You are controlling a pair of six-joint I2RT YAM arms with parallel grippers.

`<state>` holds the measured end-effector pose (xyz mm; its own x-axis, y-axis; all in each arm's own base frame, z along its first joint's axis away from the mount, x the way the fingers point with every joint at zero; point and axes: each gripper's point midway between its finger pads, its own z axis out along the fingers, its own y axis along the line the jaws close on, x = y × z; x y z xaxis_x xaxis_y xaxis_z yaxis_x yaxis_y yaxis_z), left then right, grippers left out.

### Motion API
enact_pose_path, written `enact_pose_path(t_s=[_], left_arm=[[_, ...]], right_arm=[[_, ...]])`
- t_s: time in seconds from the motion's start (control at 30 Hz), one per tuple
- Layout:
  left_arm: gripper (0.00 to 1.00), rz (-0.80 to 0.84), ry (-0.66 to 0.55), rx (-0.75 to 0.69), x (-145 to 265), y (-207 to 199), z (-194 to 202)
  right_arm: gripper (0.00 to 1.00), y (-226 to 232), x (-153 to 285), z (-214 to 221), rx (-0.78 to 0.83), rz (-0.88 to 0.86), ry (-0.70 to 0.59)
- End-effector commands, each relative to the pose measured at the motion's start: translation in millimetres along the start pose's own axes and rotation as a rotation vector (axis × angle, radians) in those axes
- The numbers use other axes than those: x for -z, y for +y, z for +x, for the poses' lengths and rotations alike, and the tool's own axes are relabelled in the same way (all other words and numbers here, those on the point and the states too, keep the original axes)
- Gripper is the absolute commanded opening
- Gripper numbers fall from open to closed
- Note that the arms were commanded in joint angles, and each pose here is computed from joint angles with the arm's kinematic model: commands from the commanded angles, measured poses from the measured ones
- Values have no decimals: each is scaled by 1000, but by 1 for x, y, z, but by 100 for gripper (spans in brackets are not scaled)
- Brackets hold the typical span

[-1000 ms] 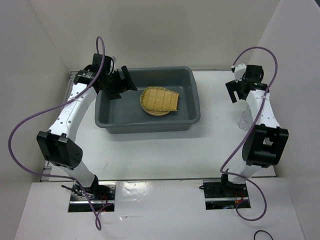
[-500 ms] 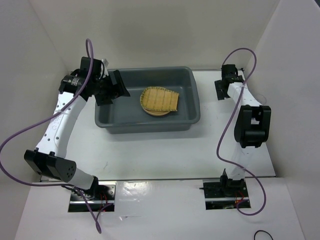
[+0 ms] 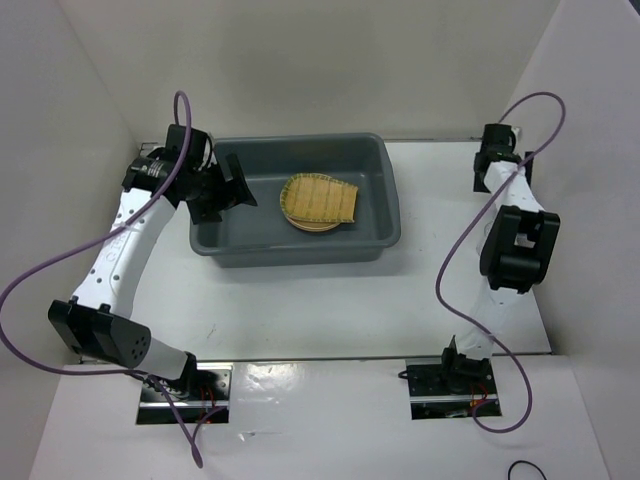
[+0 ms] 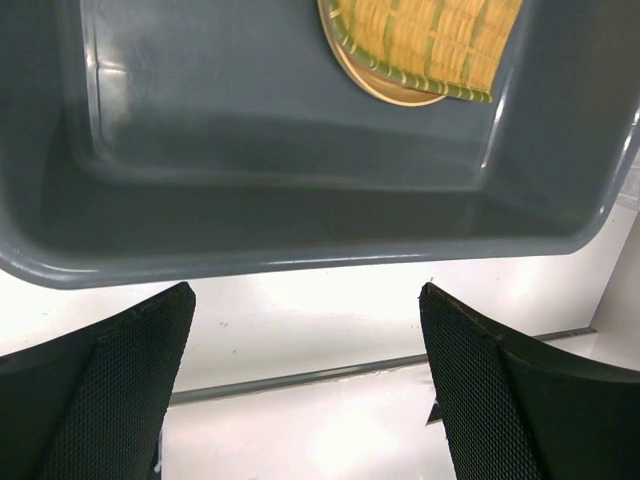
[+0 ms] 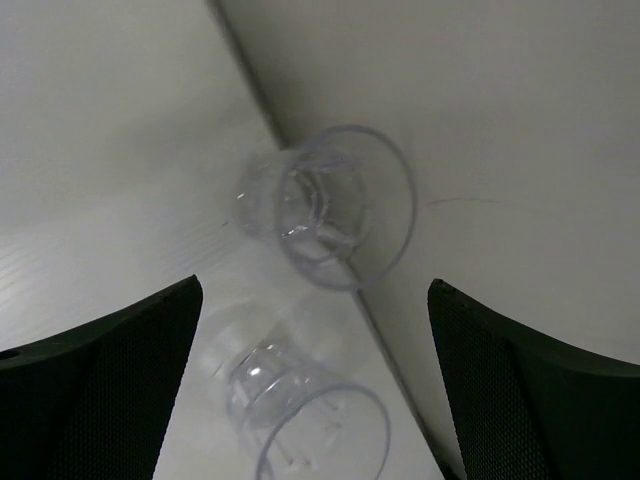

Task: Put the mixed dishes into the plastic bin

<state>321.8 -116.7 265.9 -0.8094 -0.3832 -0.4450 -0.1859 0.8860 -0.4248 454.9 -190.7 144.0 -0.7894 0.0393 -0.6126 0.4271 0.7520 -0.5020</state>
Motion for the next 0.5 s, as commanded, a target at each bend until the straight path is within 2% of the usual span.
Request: enact_pose_path(t_s=[0.0, 0.43, 0.47], left_arm=[[99, 17, -49, 28, 12, -2, -5], [99, 14, -62, 36, 17, -2, -6], [99, 14, -62, 36, 17, -2, -6]], right_arm=[[98, -27, -30, -2, -111, 28, 19], [98, 8, -62, 4, -151, -176, 58], [95, 11, -64, 3, -152, -186, 56]])
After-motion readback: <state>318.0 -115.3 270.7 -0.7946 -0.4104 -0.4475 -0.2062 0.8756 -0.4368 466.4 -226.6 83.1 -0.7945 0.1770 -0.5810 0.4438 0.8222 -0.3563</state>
